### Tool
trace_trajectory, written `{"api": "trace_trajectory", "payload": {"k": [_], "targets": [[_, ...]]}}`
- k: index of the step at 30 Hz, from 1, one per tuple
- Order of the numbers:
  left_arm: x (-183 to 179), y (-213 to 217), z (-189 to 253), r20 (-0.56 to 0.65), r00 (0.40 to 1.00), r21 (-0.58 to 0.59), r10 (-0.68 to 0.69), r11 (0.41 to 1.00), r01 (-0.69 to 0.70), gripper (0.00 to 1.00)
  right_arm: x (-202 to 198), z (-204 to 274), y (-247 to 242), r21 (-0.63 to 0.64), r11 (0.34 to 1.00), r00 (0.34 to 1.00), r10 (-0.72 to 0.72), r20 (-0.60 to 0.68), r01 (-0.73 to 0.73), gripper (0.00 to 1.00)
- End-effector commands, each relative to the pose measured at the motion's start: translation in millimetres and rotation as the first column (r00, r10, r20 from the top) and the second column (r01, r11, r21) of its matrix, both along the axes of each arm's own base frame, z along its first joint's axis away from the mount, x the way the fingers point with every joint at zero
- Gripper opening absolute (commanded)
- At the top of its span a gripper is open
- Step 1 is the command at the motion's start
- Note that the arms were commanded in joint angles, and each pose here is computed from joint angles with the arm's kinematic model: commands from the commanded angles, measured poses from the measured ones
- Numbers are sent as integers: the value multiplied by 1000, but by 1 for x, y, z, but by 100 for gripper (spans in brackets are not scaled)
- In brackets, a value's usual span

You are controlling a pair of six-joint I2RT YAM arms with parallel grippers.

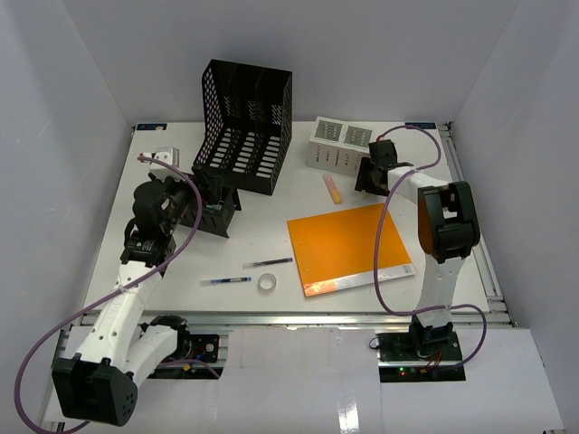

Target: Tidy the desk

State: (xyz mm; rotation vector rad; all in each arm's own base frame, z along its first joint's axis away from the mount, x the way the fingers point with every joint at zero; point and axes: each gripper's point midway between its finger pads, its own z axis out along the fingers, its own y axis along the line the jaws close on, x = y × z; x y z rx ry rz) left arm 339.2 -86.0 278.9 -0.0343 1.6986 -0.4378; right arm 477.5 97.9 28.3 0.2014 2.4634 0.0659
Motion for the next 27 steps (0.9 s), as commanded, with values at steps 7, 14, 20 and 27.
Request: {"api": "trace_trajectory", "payload": {"k": [7,14,20,27], "targets": [[-27,-43,8,60,969,-150,-238,958,244,98,1,-9,-22,-80,996,999,-44,31,47,50],[-40,-79,-14,8,906,-377,-422,838,394,98,-6,-3,-40,-61,996,998,-56,41,58,41],[-49,-90,-25,-22,881,-521,-472,757,393,98,-12,-5,-64,-18,997,997,-74,23,75,30],[-49,-113,-22,-73,860,-564,-506,732,383,98,-13,26,-67,97,995,995,19,95,-28,22]]}}
